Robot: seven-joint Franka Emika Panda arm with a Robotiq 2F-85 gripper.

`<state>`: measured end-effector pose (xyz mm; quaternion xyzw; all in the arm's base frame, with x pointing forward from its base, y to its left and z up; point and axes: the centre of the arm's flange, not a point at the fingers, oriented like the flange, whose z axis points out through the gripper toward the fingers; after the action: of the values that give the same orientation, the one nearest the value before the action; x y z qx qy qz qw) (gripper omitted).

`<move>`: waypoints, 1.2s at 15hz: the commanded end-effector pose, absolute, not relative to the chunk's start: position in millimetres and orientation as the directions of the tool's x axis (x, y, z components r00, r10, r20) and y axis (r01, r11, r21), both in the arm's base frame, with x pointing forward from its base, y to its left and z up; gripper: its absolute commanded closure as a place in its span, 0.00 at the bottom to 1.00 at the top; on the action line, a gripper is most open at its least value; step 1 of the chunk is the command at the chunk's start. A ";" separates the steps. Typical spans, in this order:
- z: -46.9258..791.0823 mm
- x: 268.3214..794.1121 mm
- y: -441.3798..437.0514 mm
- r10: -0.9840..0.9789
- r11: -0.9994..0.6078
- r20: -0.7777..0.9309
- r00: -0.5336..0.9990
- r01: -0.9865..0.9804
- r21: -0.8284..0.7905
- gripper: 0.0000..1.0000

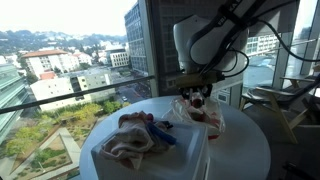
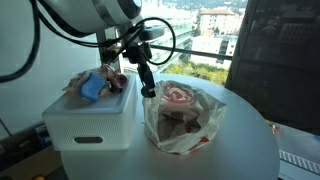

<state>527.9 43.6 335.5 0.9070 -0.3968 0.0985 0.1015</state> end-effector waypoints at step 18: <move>305.8 542.8 27.7 -0.711 -0.539 0.561 0.423 -0.841 -0.049 0.00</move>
<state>569.4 11.6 266.8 0.8430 -0.4616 0.2521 0.1131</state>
